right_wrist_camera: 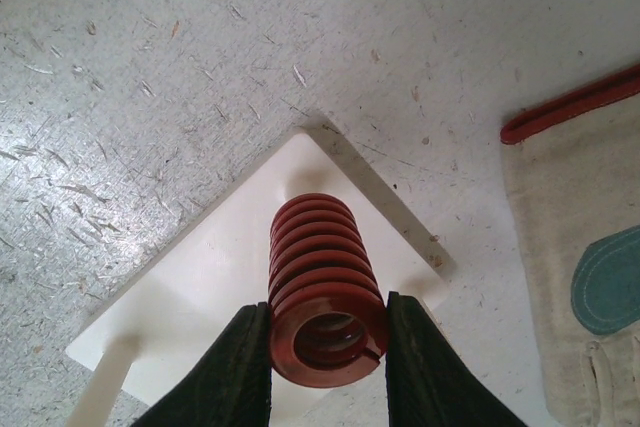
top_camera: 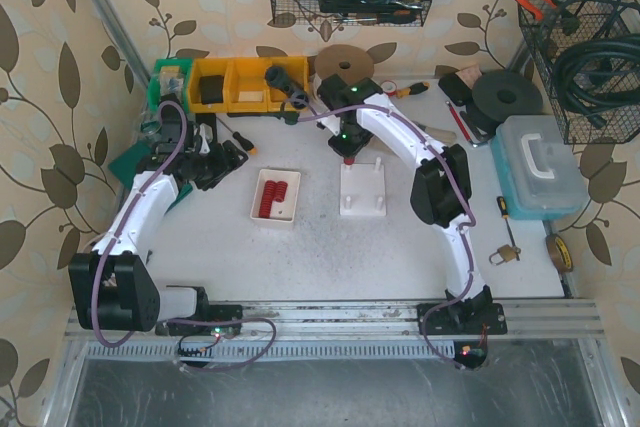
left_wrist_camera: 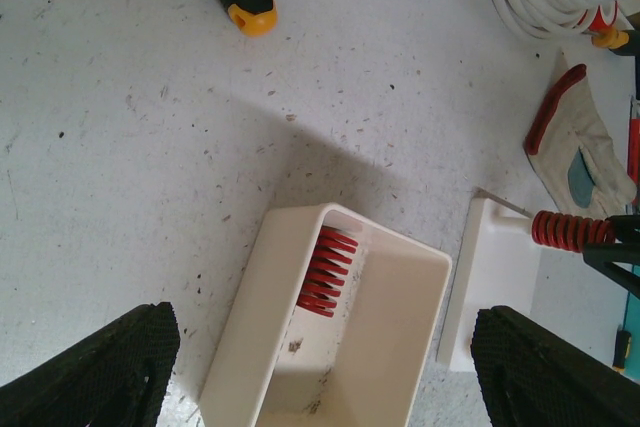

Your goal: Install the large spring

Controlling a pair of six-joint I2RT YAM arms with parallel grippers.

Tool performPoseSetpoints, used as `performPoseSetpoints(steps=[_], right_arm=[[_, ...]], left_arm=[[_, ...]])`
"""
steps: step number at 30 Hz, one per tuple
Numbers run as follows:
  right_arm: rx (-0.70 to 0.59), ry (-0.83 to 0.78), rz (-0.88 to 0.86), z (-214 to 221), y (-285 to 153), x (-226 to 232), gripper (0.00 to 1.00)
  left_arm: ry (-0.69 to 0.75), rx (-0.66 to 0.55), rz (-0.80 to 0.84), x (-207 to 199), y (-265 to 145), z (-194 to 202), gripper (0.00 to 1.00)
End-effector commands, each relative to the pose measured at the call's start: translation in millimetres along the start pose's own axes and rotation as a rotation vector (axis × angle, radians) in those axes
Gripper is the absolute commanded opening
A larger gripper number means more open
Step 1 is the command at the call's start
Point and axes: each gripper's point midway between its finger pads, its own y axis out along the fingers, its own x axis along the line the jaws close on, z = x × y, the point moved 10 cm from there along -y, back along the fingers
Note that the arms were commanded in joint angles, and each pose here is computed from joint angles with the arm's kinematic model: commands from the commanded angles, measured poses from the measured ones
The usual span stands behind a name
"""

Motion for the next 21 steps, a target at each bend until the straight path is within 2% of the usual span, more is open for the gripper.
performPoseSetpoints(steps=[1, 21], right_arm=[[-0.035, 0.001, 0.001, 2.7, -16.0, -1.1, 0.00], [-0.033, -0.044, -0.034, -11.1, 25.1, 18.2, 0.00]], left_arm=[[0.031, -0.019, 0.003, -3.8, -0.9, -0.7, 0.84], [0.033, -0.018, -0.012, -0.9, 1.5, 0.3, 0.84]])
